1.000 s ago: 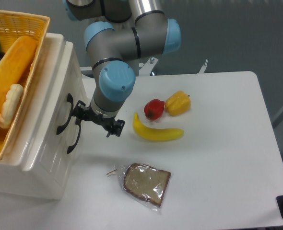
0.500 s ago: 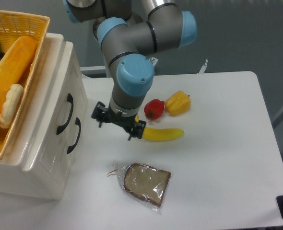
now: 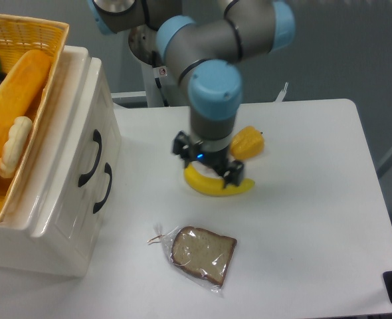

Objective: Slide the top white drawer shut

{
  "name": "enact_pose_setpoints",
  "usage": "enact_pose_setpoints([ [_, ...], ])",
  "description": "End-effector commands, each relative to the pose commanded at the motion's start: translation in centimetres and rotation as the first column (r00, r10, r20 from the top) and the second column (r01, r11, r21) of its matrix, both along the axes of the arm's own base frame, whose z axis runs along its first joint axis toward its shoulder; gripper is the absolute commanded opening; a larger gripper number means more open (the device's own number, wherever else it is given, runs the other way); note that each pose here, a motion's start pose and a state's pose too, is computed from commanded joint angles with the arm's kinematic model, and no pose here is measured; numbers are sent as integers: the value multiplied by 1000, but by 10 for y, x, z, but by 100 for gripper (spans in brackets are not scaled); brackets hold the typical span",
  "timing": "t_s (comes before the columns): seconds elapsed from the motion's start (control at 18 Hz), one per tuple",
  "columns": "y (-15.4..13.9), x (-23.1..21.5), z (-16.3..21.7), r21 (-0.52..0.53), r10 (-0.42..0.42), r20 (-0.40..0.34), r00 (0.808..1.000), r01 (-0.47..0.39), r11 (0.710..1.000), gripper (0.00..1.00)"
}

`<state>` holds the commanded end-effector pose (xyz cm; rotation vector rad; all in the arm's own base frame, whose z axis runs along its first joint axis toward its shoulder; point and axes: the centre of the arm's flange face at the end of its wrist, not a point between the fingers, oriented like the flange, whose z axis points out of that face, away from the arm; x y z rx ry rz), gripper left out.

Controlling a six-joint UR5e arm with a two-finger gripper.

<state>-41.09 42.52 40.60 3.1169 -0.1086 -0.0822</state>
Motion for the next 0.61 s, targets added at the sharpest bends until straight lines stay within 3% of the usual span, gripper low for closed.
enact_pose_setpoints([
  [0.33, -62, -31, 11, -7, -35, -6, 999, 35, 999, 100],
  [0.61, -88, -42, 10, -14, -58, 7, 998, 58, 998, 100],
])
